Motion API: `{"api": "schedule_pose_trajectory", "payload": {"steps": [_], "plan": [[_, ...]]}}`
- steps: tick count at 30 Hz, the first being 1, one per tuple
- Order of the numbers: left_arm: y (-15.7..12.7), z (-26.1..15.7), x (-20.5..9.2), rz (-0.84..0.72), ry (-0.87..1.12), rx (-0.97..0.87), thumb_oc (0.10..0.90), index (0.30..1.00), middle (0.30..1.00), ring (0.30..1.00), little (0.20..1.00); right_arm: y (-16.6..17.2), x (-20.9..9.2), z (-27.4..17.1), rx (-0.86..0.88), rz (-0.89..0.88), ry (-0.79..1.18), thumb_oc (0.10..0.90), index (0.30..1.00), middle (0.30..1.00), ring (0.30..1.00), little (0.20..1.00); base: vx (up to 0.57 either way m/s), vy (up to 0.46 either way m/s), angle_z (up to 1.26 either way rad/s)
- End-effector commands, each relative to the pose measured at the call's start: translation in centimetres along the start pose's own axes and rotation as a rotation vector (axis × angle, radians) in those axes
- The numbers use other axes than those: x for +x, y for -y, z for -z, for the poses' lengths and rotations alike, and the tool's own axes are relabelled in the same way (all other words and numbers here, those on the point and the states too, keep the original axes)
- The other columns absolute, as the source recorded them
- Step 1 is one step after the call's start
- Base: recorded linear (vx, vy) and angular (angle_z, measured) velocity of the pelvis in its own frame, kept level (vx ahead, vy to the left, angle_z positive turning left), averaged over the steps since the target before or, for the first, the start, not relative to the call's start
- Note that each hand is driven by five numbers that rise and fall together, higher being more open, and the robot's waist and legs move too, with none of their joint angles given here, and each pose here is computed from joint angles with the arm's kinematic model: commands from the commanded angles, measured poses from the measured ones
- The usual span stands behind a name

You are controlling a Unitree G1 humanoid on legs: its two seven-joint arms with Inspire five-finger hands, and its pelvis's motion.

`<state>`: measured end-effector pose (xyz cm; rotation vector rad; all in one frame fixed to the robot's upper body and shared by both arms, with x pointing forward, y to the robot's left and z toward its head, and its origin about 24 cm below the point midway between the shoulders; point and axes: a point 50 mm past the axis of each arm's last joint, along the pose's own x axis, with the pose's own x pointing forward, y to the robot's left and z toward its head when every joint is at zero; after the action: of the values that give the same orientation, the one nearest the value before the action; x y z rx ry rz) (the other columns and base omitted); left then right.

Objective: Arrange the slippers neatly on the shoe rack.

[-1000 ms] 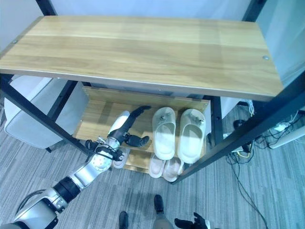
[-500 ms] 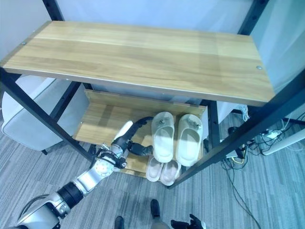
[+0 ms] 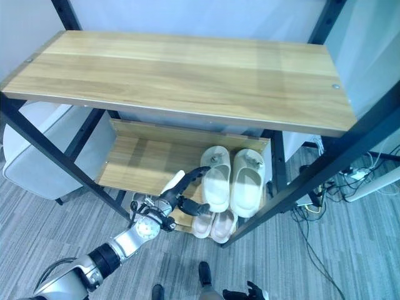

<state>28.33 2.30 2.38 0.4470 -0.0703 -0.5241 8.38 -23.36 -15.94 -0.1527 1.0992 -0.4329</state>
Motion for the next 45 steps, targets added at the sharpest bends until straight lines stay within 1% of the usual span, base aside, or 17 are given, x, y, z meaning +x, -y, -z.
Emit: {"api": "schedule_pose_trajectory", "payload": {"steps": [1, 5, 15, 23, 28, 31, 34, 36, 45], "plan": [[0.3, -5.4, 3.4, 0.012, 0.190, -0.014, 0.800, 0.900, 0.900, 0.900, 0.900, 2.1, 0.1, 0.4, 0.007, 0.065, -0.002, 0.800, 0.900, 0.900, 0.900, 0.900, 0.00, 0.000, 0.00], [0.6, -5.9, 3.7, 0.018, 0.198, -0.012, 0.800, 0.900, 0.900, 0.900, 0.900, 2.2, 0.2, 0.3, 0.004, 0.066, -0.002, 0.800, 0.900, 0.900, 0.900, 0.900, 0.00, 0.000, 0.00], [0.7, -8.9, 4.6, 0.029, 0.294, -0.028, 0.800, 0.900, 0.900, 0.900, 0.900, 3.1, 0.2, 0.8, -0.011, 0.084, -0.021, 0.800, 0.900, 0.900, 0.900, 0.900, 0.01, 0.002, 0.00], [0.9, -9.4, 4.9, 0.028, 0.313, -0.003, 0.800, 0.900, 0.900, 0.900, 0.900, 3.2, 0.1, 1.2, -0.025, 0.081, -0.028, 0.800, 0.900, 0.900, 0.900, 0.900, 0.01, 0.003, 0.00], [0.1, -8.8, 4.9, 0.006, 0.298, 0.030, 0.800, 0.900, 0.900, 0.900, 0.900, 3.2, 0.1, 1.2, -0.024, 0.075, -0.029, 0.800, 0.900, 0.900, 0.900, 0.900, 0.00, 0.000, 0.00], [-1.3, -8.1, 4.6, -0.026, 0.283, 0.021, 0.800, 0.900, 0.900, 0.900, 0.900, 2.9, 0.1, 1.5, -0.021, 0.068, -0.045, 0.800, 0.900, 0.900, 0.900, 0.900, 0.00, 0.000, 0.00], [-2.0, -7.7, 4.4, -0.036, 0.279, 0.048, 0.800, 0.900, 0.900, 0.900, 0.900, 2.8, 0.0, 1.7, -0.022, 0.062, -0.055, 0.800, 0.900, 0.900, 0.900, 0.900, 0.00, 0.000, 0.00], [-3.1, -7.1, 3.9, -0.043, 0.274, 0.098, 0.800, 0.900, 0.900, 0.900, 0.900, 2.7, -0.1, 2.1, -0.023, 0.053, -0.079, 0.800, 0.900, 0.900, 0.900, 0.900, 0.00, 0.000, 0.00], [-5.4, -6.8, 2.5, -0.078, 0.298, 0.105, 0.800, 0.900, 0.900, 0.900, 0.900, 2.3, -0.4, 3.2, -0.026, 0.036, -0.121, 0.800, 0.900, 0.900, 0.900, 0.900, -0.01, 0.001, 0.01]]}}
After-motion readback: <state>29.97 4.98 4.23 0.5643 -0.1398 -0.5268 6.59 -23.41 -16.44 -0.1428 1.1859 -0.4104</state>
